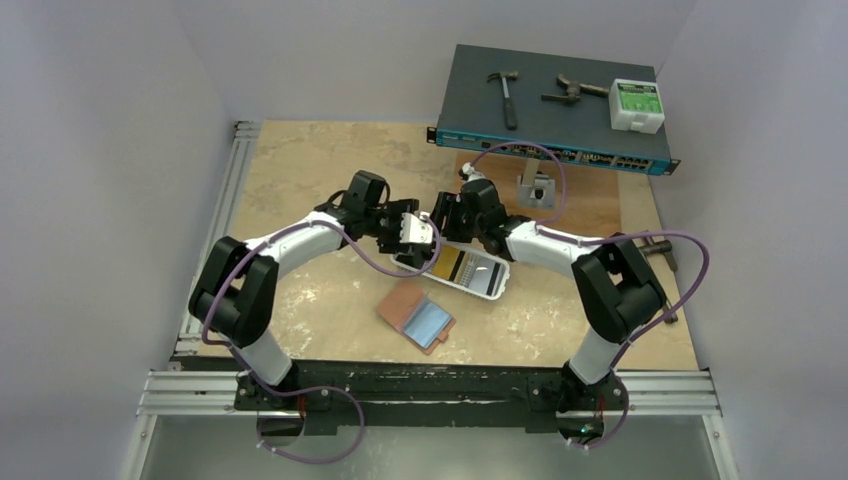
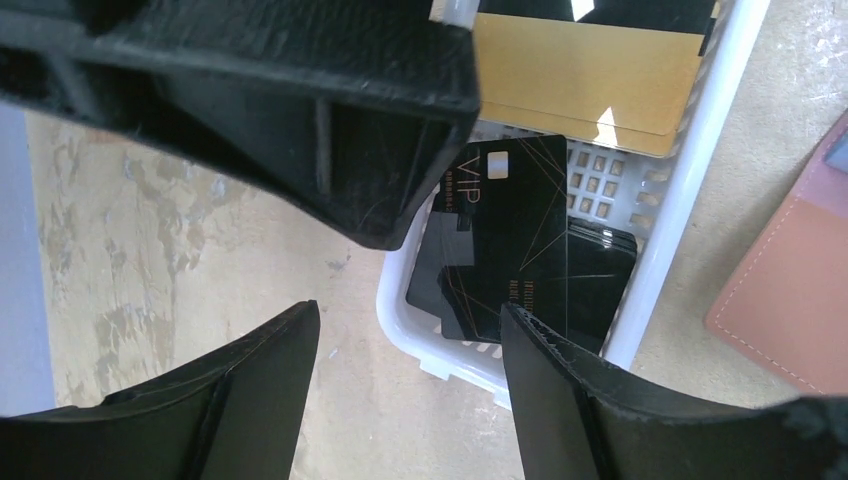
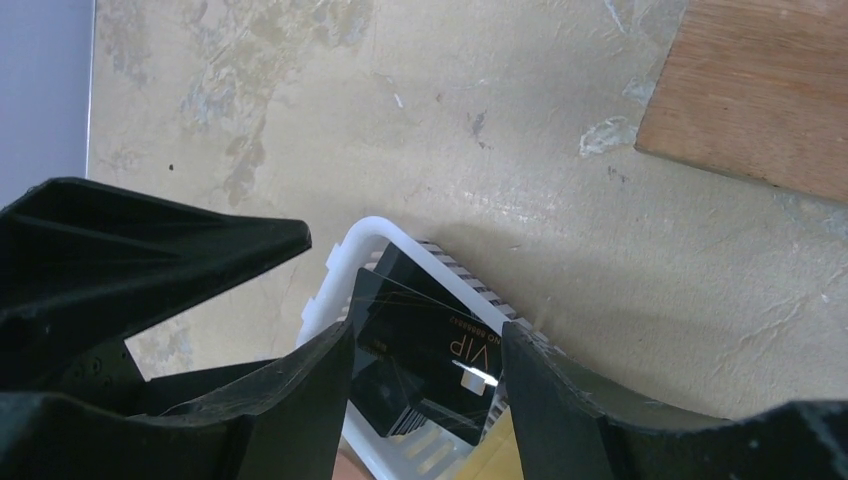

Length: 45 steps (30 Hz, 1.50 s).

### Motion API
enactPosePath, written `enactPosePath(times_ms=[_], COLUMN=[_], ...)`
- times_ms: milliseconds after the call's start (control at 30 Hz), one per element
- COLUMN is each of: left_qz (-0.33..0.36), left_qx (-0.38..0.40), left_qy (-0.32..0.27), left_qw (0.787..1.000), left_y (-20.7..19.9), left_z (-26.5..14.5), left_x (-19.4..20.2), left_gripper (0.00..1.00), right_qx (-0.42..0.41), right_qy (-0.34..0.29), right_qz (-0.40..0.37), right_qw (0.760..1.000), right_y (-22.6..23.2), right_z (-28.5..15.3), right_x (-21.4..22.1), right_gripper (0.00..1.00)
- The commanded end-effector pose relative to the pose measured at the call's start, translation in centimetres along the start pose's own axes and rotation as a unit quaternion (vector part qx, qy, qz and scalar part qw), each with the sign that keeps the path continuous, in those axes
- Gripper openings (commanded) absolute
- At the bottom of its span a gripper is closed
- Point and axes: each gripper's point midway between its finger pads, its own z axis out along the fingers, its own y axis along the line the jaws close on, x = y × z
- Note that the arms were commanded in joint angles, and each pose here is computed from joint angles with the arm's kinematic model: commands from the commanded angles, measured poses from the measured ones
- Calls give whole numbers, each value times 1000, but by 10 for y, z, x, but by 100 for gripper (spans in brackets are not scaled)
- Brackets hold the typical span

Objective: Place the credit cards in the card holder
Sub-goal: Pick up the credit card from the storage box.

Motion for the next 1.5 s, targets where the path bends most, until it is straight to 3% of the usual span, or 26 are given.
enactPosePath(times_ms=[0, 533, 1033, 1467], left_qz=[43, 112, 119, 118], left_qx=[1, 8, 14, 13], left_qy=[-14, 31, 32, 34], left_qw=[999, 993, 992, 992], left_y=[-3, -16, -22, -22], left_z=[8, 21, 22, 22], left_x=[-6, 18, 19, 19], left_gripper=[66, 64, 62, 61], right_qx=[-15, 2, 24, -6], right_qy=[20, 60, 72, 86], right_qz=[4, 18, 15, 25], right_qw=[1000, 998, 997, 996], right_y=[3, -18, -27, -13], right_z=[5, 9, 1, 13], right_x=[8, 44, 54, 55], right_gripper=[56, 55, 55, 51])
